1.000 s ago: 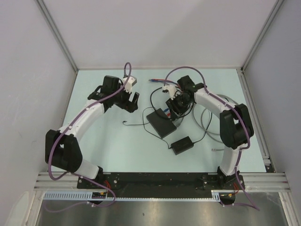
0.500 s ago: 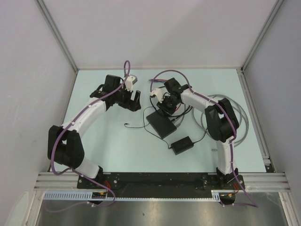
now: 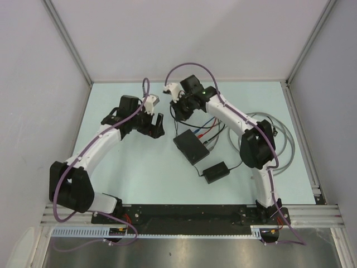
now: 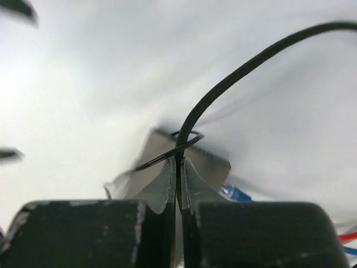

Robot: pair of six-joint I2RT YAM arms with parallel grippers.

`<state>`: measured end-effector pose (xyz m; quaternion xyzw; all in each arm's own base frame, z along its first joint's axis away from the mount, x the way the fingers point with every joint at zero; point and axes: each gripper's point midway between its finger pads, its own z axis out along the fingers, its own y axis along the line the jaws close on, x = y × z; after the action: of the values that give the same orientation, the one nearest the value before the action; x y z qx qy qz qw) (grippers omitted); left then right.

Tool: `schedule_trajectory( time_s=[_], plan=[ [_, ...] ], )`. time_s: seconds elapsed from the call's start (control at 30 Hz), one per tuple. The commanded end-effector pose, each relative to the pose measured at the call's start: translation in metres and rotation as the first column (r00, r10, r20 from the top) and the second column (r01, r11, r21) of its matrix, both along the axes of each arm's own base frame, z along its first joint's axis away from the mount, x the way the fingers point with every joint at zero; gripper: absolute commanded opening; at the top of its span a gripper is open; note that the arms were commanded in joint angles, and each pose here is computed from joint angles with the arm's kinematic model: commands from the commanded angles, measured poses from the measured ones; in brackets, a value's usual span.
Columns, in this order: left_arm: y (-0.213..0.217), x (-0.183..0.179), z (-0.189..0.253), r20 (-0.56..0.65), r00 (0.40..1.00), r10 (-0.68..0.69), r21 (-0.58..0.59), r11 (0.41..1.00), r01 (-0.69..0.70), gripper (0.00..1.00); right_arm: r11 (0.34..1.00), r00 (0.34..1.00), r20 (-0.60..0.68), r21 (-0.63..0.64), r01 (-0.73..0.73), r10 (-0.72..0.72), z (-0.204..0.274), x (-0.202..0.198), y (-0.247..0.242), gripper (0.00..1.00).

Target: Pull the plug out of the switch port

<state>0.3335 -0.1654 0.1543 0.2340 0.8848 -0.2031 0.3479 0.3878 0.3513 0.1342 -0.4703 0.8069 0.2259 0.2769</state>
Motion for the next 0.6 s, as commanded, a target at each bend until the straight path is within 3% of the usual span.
schedule_trajectory(
  time_s=[0.0, 0.1, 0.23, 0.37, 0.47, 0.5, 0.57],
  plan=[
    [0.005, -0.005, 0.023, 0.070, 0.997, 0.011, -0.039, 0.999, -0.008, 0.94, 0.982, 0.993, 0.017, 0.149, 0.116, -0.120, 0.049, 0.021, 0.046, 0.00],
    [0.010, -0.009, 0.024, 0.077, 0.997, 0.012, -0.035, 0.999, -0.010, 0.94, 0.980, 0.987, 0.101, 0.168, 0.109, -0.127, 0.049, 0.043, 0.066, 0.00],
    [0.012, -0.014, 0.021, 0.068, 0.998, 0.006, -0.036, 0.999, -0.003, 0.95, 0.991, 0.972, 0.210, 0.112, 0.079, -0.101, 0.014, 0.075, 0.077, 0.00],
    [0.009, -0.018, 0.020, 0.054, 0.998, -0.016, -0.047, 0.999, 0.018, 0.95, 0.988, 0.940, 0.306, 0.026, 0.150, -0.151, -0.011, 0.106, 0.056, 0.39],
    [0.005, -0.019, 0.017, 0.038, 0.999, -0.026, -0.065, 0.997, 0.029, 0.95, 0.978, 0.949, 0.236, 0.050, 0.201, -0.208, -0.003, 0.103, 0.035, 0.50],
    [0.003, -0.020, 0.016, 0.027, 0.999, -0.023, -0.077, 0.997, 0.025, 0.94, 0.975, 0.943, 0.250, 0.081, 0.207, -0.221, 0.023, 0.099, 0.029, 0.53],
    [-0.003, -0.020, 0.011, 0.005, 0.999, -0.036, -0.106, 0.994, 0.036, 0.94, 0.975, 0.951, 0.215, 0.042, 0.220, -0.223, 0.012, 0.084, 0.009, 0.58]
  ],
)
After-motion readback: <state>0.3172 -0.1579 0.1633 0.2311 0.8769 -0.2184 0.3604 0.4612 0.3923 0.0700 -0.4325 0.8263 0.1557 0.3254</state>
